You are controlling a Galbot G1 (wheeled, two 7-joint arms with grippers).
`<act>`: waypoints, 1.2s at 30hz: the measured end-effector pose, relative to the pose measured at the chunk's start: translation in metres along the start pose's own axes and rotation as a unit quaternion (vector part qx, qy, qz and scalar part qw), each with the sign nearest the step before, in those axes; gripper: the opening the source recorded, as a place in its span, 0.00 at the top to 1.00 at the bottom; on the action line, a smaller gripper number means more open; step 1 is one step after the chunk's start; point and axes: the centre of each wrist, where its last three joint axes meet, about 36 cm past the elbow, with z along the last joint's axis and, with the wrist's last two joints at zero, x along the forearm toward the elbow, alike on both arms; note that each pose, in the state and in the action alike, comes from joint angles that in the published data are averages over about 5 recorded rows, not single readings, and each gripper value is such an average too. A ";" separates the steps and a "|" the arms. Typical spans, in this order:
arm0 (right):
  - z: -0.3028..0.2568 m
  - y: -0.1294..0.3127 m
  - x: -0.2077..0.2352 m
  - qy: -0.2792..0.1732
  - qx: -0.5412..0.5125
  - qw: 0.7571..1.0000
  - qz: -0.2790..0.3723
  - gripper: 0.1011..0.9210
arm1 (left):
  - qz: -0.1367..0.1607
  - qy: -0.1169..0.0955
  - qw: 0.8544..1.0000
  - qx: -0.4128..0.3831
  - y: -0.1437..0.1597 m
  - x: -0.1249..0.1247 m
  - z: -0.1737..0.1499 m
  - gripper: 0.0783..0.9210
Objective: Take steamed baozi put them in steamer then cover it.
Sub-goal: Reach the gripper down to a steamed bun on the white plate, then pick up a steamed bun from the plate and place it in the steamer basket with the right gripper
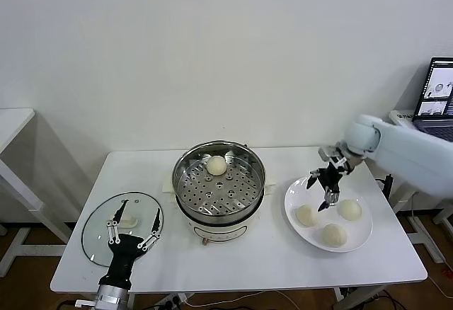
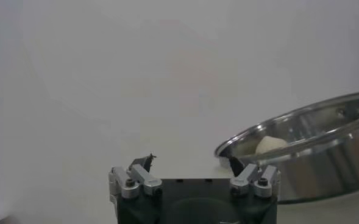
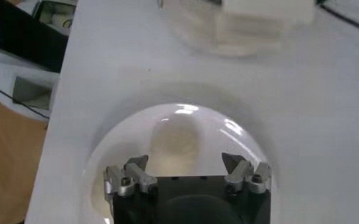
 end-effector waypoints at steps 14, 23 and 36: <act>-0.001 0.006 -0.052 0.004 -0.015 1.000 0.005 0.12 | -0.001 0.004 1.000 -0.005 0.002 0.003 0.001 0.12; -0.005 0.008 -0.065 0.009 -0.012 1.000 0.004 0.22 | -0.004 0.007 1.000 -0.007 0.004 0.004 0.002 0.12; -0.011 0.002 -0.041 0.015 0.003 1.000 0.012 0.30 | -0.007 0.002 1.000 -0.007 0.005 0.001 0.001 0.12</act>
